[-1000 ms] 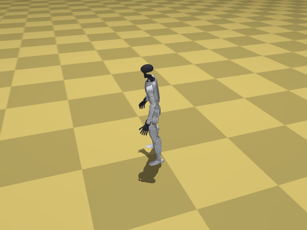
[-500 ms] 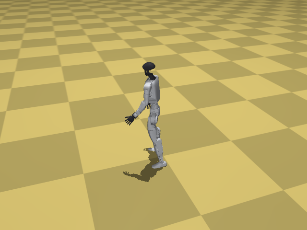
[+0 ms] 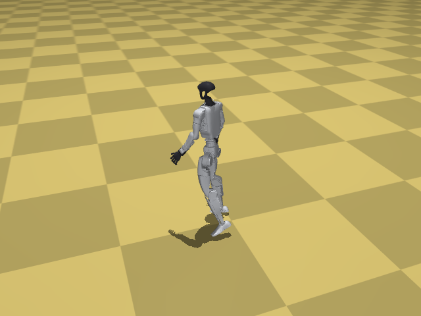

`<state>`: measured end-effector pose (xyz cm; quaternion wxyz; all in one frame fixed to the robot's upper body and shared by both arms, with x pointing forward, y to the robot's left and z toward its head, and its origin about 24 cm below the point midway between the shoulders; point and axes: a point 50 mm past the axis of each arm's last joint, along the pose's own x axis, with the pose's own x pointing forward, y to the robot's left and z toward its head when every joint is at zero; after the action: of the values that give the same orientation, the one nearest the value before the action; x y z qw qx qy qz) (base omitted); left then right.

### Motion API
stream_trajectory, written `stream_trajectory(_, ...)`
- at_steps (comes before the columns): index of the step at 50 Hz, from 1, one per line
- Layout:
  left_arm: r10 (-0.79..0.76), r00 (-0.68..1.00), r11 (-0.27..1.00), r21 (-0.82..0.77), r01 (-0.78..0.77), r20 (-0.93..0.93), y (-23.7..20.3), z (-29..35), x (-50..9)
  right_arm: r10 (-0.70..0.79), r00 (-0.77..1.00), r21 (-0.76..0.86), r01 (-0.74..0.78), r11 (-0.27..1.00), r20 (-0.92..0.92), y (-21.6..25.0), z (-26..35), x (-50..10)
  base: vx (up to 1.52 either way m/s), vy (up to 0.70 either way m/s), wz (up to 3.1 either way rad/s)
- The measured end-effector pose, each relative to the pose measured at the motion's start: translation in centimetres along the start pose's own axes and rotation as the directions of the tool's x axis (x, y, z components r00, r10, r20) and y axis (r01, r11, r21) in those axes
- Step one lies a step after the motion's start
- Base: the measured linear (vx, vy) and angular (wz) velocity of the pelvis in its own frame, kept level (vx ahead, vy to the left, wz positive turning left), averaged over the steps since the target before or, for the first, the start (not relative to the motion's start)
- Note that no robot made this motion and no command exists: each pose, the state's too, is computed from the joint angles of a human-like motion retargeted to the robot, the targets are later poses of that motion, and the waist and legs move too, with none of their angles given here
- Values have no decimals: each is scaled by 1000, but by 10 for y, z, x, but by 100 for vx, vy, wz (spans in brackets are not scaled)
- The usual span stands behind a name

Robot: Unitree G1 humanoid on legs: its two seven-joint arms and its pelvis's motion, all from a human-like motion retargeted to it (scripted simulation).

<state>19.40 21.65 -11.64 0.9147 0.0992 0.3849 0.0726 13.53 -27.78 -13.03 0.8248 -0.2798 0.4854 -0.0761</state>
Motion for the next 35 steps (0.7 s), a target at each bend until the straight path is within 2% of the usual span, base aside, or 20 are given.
stream_trajectory(3, -5, 1000, 1000, -10, 6, 11, -1, 2, 0, -10, 1000, 7, 10, 1000, -22, -4, -7, -1, 14, -12, -27)
stream_trajectory(5, 33, 998, 999, 41, -35, 48, 3, 7, 1, -23, 998, 90, 28, 996, -50, -9, -8, 0, 13, -19, -39)
stream_trajectory(17, 43, 999, 994, 103, -41, -14, 4, -12, -2, -41, 991, 132, 57, 990, -124, -20, -34, -5, 9, -2, -10)
stream_trajectory(35, 98, 994, 992, 88, -94, -40, 9, -21, -6, -72, 953, 163, 124, 979, -294, -25, -78, -17, 1, 1, 1)
